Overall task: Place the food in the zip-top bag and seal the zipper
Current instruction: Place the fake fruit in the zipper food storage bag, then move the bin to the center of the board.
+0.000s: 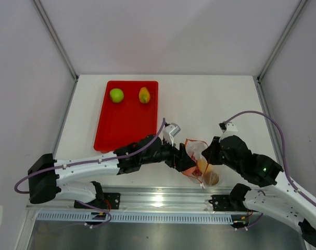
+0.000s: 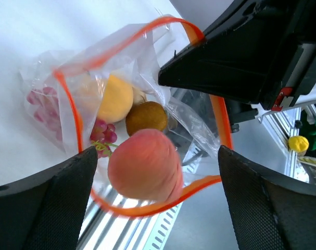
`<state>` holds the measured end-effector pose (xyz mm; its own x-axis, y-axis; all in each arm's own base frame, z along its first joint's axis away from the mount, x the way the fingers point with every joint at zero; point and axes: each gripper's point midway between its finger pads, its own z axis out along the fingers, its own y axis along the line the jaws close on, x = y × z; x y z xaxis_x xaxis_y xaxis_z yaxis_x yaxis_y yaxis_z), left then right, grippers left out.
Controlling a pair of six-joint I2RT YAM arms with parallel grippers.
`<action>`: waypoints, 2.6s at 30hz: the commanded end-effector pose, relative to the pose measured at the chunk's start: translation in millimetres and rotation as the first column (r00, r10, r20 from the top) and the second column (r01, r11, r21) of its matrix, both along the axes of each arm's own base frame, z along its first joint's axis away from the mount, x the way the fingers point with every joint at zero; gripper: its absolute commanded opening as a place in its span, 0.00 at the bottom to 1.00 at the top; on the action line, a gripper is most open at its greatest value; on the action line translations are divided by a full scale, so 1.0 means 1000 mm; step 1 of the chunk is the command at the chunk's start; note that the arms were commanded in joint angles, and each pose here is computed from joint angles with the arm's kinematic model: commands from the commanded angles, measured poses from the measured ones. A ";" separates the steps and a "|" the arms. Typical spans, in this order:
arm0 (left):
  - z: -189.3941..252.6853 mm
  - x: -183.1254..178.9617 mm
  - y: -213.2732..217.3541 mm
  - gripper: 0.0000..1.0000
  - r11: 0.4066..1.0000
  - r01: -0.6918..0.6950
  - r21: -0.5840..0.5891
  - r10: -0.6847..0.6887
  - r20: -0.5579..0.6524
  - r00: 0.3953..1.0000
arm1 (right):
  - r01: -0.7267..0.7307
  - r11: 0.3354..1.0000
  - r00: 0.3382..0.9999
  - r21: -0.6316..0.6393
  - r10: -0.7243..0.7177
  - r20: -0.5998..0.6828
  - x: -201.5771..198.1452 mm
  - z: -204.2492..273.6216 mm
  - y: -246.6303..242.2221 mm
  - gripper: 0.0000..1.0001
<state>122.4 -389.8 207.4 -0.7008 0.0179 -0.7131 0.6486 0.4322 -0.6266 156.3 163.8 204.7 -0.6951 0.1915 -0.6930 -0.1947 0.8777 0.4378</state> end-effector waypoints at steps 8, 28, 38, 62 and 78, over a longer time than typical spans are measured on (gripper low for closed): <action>0.026 0.005 -0.006 0.99 1.000 -0.023 -0.018 0.024 0.096 0.995 | 0.017 1.000 0.999 0.023 -0.018 0.042 0.000 0.020 -0.007 0.00; 0.004 0.133 0.197 0.98 0.532 -0.800 0.277 0.820 0.065 0.568 | 0.019 1.000 0.999 0.024 -0.020 0.035 -0.002 0.018 -0.009 0.00; -0.032 0.172 0.242 0.98 0.359 -0.784 0.507 0.914 -0.020 0.406 | 0.019 1.000 0.999 0.018 -0.020 0.037 -0.001 0.018 -0.010 0.00; -0.148 0.105 0.269 0.98 0.187 -0.540 0.821 0.980 -0.115 0.165 | 0.004 1.000 1.000 0.010 -0.005 0.025 0.001 0.012 -0.003 0.00; -0.089 0.163 0.266 0.99 0.198 -0.693 0.693 0.970 -0.040 0.238 | 0.001 1.000 1.000 -0.004 -0.001 0.016 0.001 0.008 -0.002 0.00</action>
<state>261.8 -128.2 105.7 -0.6822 -0.5945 -0.4256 -0.5794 0.7946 -0.1813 154.4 159.8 200.7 -0.7053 0.1779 -0.6863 -0.1843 0.8887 0.4197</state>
